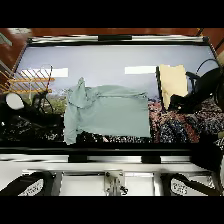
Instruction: Fold the shirts.
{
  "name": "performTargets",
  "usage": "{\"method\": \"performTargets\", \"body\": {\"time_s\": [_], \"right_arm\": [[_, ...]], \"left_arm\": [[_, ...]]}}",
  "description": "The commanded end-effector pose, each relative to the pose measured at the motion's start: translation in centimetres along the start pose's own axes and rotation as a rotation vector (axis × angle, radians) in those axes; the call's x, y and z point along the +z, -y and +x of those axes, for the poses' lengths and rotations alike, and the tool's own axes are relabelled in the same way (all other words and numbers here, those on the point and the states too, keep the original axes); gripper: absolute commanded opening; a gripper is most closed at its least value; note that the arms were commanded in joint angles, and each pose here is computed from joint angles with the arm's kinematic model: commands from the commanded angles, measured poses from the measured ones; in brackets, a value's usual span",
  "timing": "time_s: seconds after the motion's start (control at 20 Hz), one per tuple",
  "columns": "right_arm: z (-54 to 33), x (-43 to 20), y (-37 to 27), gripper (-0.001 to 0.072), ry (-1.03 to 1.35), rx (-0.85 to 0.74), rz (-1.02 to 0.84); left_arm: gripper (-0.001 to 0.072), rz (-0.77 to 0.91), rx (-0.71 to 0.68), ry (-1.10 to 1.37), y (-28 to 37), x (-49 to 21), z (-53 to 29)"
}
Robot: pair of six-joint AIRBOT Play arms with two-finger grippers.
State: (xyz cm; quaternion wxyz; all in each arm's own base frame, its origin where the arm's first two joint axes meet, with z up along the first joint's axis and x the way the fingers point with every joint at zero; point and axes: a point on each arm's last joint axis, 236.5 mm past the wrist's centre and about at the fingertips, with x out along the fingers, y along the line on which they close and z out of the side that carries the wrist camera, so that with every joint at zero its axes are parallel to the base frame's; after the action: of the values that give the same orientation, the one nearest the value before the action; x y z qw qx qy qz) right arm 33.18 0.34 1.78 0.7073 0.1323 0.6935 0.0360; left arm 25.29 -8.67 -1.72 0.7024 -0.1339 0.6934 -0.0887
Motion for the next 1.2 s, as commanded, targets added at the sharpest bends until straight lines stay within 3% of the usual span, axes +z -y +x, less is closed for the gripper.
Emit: {"method": "performTargets", "body": {"time_s": [0.0, 0.3, 0.4, 0.45, 0.55, 0.7, 1.15], "right_arm": [[2.6, -1.3, -0.7, 0.0549, 0.003, 0.076, 0.04], [2.7, -0.1, -1.2, 0.0549, 0.055, 0.101, 0.049], [2.9, -0.2, -1.1, 0.0551, 0.044, 0.098, 0.041], [3.3, -0.6, -1.1, 0.055, 0.02, 0.103, 0.045], [4.8, -1.8, -1.7, 0.055, -0.053, 0.143, 0.064], [7.3, -3.1, -2.6, 0.055, -0.139, 0.203, 0.086], [13.3, -6.7, -5.1, 0.0551, -0.351, 0.146, -0.006]], "left_arm": [[0.0585, -0.11, -0.099, 0.056, 0.3, -1.7, 4.4], [0.0562, -0.169, -0.076, 0.086, -1.1, 0.4, 7.2], [0.033, -0.187, -0.078, 0.108, -1.3, 1.4, 7.8], [0.0179, -0.187, -0.081, 0.12, -1.2, 1.8, 7.7], [0.0053, -0.157, -0.084, 0.152, -0.9, 2.7, 6.9], [0.0039, -0.078, -0.095, 0.189, 0.1, 3.6, 4.8], [0.0039, 0.018, -0.097, 0.239, 1.2, 3.3, 1.5]]}}
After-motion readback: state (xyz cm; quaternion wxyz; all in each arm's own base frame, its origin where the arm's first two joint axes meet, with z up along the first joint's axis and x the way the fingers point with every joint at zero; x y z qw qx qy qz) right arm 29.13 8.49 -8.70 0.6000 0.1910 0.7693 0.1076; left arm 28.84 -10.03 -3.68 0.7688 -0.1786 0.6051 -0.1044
